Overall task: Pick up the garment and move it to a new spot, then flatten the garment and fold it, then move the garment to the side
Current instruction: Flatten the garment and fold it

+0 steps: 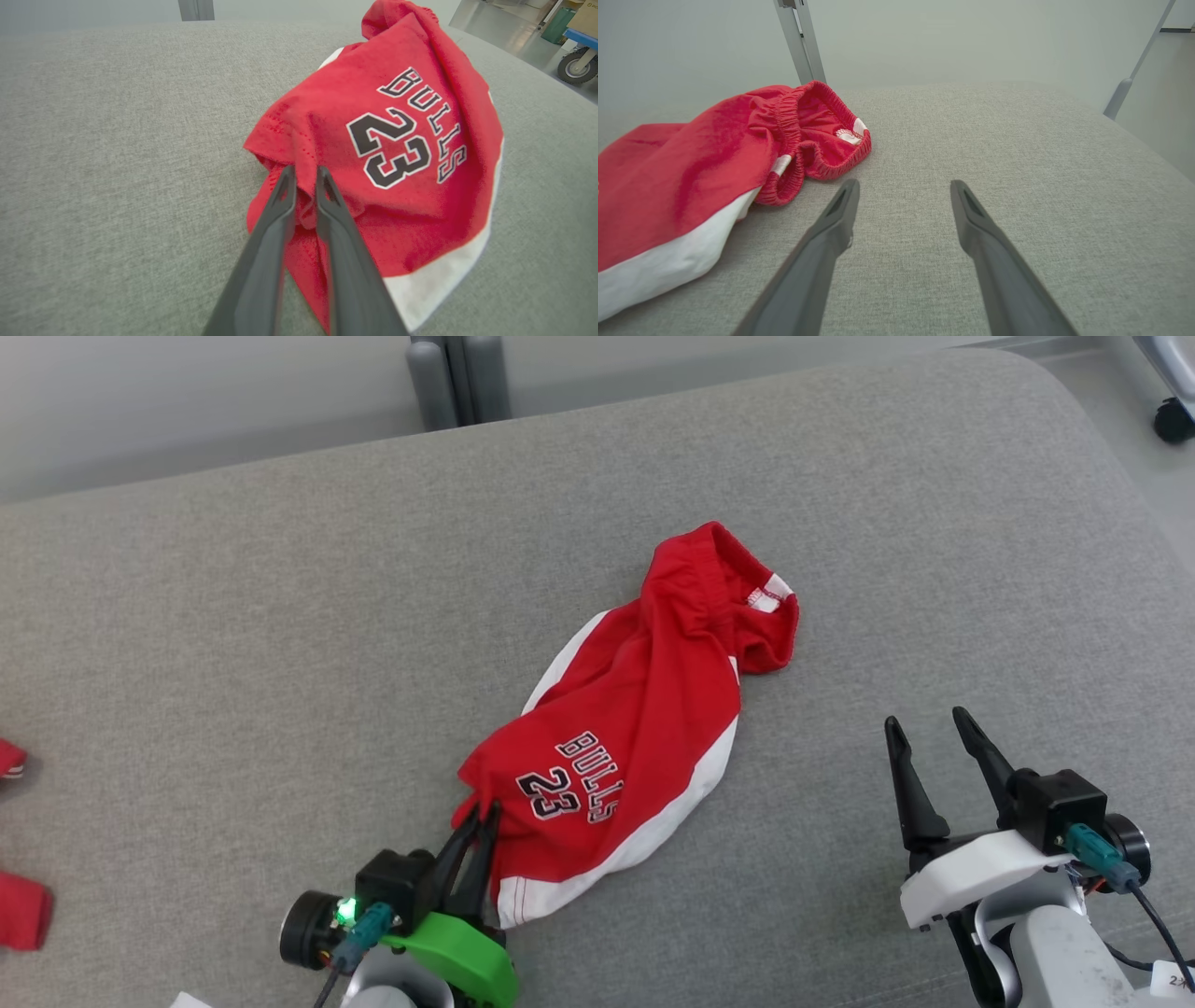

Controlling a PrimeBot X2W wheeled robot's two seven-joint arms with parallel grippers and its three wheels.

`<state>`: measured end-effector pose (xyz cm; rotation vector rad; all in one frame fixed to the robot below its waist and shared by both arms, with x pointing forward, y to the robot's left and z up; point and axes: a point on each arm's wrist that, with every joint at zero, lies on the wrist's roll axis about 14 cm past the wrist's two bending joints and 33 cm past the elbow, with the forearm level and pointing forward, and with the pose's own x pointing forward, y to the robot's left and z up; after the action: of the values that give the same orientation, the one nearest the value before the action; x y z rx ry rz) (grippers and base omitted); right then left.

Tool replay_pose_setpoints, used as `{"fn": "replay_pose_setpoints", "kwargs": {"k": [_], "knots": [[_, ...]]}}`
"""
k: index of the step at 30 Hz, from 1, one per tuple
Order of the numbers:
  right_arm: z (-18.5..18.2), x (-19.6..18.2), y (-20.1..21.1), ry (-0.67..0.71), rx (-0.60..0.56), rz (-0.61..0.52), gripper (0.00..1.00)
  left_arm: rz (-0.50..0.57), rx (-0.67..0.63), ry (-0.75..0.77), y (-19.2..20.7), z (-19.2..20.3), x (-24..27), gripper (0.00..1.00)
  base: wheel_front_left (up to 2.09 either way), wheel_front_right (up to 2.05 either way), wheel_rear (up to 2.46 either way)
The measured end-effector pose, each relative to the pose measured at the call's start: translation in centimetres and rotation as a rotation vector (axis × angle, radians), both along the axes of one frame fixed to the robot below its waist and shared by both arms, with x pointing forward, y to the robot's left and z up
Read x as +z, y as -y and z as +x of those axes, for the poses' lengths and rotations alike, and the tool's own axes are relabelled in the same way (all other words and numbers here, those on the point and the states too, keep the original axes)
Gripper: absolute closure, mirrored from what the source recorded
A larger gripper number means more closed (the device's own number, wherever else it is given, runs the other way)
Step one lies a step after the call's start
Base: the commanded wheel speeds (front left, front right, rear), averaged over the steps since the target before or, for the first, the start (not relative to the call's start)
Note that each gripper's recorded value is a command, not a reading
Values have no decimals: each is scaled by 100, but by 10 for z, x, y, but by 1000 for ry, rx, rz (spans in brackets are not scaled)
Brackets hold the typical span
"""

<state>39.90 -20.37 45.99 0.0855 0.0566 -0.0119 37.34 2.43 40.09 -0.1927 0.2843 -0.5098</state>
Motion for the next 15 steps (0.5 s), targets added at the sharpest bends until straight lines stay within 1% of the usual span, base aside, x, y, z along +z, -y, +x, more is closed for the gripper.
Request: {"fn": "replay_pose_setpoints", "kwargs": {"k": [3,9,15], "knots": [[2,-1,-3,-3,9,1,0,-17,38,29,-8,12,9,100,0,0,0],[7,-3,-14,-3,40,18,0,-25,158,98,-42,42,28,100,0,0,0],[15,-7,-32,-11,93,25,0,49,239,121,-80,73,27,100,0,0,0]]}}
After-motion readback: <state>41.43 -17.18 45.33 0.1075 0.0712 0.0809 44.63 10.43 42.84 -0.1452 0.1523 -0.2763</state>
